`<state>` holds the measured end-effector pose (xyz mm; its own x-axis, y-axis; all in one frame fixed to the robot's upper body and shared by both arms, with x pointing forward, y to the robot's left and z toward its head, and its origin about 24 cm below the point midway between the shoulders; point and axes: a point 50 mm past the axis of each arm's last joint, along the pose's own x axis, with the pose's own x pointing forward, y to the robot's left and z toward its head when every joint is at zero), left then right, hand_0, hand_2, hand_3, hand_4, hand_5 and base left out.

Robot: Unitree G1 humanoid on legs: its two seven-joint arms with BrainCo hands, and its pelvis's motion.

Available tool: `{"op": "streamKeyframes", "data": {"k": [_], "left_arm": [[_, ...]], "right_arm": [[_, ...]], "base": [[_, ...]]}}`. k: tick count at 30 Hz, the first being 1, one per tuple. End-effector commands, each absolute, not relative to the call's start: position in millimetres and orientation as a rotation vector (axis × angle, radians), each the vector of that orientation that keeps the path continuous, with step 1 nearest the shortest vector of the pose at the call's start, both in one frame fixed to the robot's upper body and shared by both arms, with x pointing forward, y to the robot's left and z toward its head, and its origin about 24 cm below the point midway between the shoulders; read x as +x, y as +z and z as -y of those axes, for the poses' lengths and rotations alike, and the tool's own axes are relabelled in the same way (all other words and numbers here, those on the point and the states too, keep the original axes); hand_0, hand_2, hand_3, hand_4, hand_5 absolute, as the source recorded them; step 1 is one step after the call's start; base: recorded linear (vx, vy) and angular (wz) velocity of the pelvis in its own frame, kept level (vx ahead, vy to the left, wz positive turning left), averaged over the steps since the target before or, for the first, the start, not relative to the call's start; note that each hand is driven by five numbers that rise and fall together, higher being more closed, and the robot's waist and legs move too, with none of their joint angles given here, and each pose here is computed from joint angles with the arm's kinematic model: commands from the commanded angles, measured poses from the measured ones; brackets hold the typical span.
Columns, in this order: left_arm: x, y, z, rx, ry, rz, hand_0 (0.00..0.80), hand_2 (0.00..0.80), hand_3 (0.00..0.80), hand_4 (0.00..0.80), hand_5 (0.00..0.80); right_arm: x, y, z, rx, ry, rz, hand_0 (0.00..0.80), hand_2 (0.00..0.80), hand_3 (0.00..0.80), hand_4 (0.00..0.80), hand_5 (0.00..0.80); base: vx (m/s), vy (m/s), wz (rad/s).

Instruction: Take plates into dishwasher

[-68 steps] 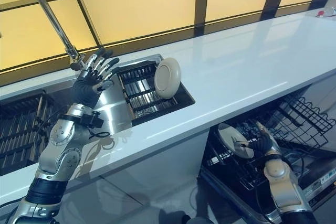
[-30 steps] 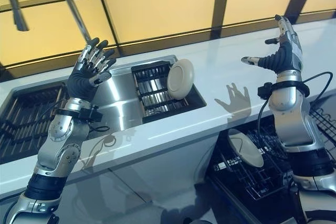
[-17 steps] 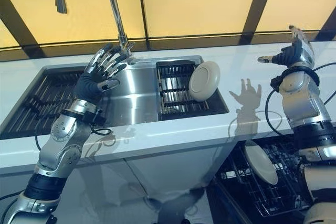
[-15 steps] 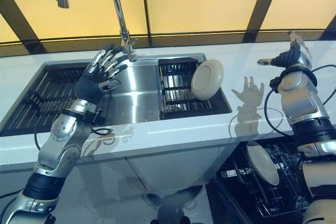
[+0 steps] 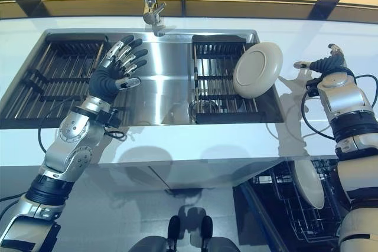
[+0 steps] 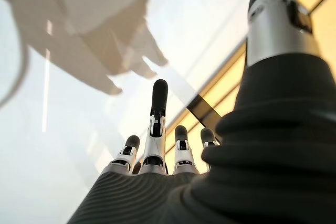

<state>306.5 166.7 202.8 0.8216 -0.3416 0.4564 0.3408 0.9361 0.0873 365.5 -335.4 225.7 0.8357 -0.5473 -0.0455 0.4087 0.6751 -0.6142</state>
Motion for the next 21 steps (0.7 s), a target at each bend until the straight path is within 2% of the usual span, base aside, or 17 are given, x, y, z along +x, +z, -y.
{"op": "streamKeyframes", "data": {"k": [1,21], "left_arm": [[306.5,227.8,-155.5,-0.01,-0.404,0.614,0.0,0.0,0.0,0.0,0.0],[307.3,213.1,-153.2,-0.025,-0.394,0.566,0.0,0.0,0.0,0.0,0.0]], "right_arm": [[368.1,282.3,332.9,-0.708,-0.578,-0.08,0.0,0.0,0.0,0.0,0.0],[376.8,261.8,312.1,-0.513,-0.425,-0.047,0.0,0.0,0.0,0.0,0.0]], "base": [[0.0,0.0,0.0],[0.0,0.0,0.0]]}}
